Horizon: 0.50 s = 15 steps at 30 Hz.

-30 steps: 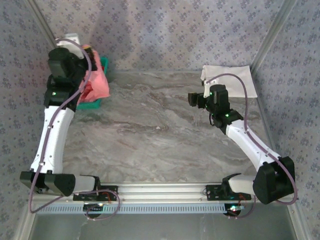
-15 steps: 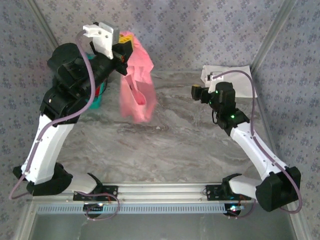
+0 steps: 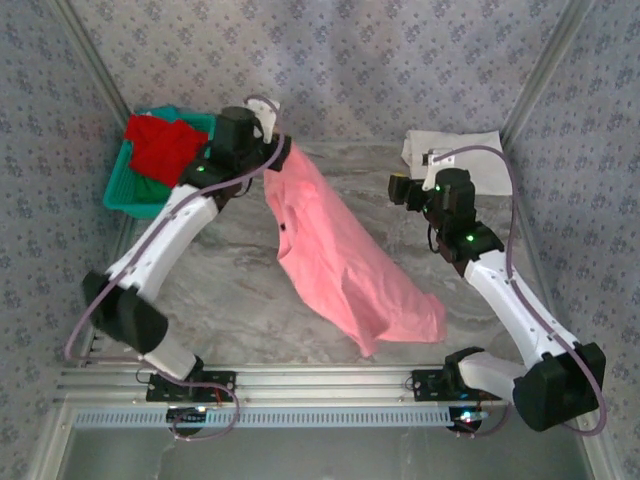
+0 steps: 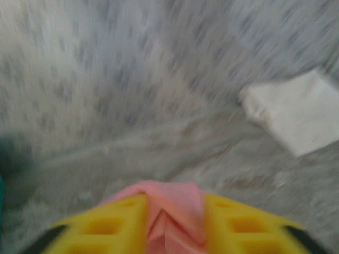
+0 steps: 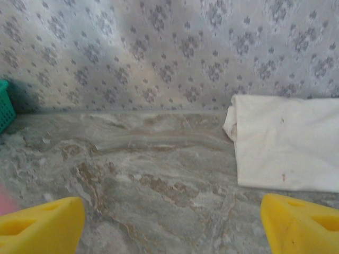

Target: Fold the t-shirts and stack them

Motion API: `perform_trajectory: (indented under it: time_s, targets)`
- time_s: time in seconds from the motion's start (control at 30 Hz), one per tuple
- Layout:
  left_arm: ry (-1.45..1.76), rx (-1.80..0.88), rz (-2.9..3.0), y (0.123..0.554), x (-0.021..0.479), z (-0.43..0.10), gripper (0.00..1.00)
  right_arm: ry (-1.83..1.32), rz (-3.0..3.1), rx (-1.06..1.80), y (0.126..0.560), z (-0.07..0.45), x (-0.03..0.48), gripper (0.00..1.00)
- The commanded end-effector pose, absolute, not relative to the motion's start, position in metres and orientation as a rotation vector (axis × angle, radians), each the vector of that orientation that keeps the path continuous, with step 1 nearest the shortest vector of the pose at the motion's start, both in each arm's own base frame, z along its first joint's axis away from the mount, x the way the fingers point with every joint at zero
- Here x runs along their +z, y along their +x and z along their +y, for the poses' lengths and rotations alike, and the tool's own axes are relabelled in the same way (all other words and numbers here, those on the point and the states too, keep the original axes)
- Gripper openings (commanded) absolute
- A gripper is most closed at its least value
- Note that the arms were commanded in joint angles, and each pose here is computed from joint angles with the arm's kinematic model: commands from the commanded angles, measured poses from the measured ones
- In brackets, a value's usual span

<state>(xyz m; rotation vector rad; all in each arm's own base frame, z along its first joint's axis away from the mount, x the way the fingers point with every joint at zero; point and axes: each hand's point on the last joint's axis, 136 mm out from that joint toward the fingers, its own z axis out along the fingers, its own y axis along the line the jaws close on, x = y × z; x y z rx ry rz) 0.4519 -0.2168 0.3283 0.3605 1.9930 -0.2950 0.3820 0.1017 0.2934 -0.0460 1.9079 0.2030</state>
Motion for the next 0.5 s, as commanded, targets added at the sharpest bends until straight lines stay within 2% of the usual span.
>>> perform_trajectory:
  time_s: [0.0,0.07,0.17,0.37,0.47]
  targets:
    - [0.233,-0.338,1.988,0.473,0.319,-0.194,0.50,-0.050,2.010,0.243,0.381,0.108,0.262,0.88]
    - [0.187,-0.369,1.936,0.459,0.319,-0.180,0.52,-0.110,2.063,0.271,0.376,0.122,0.247,0.89]
    - [0.166,-0.407,1.852,0.420,0.316,-0.166,0.66,-0.224,2.144,0.302,0.359,0.146,0.225,0.88]
    - [0.212,-0.437,2.118,0.372,0.228,-0.164,0.66,-0.598,2.270,0.463,0.284,0.227,0.173,0.81]
    - [0.196,-0.481,2.208,0.355,0.182,-0.167,0.65,-0.740,2.339,0.378,0.244,0.251,0.143,0.81]
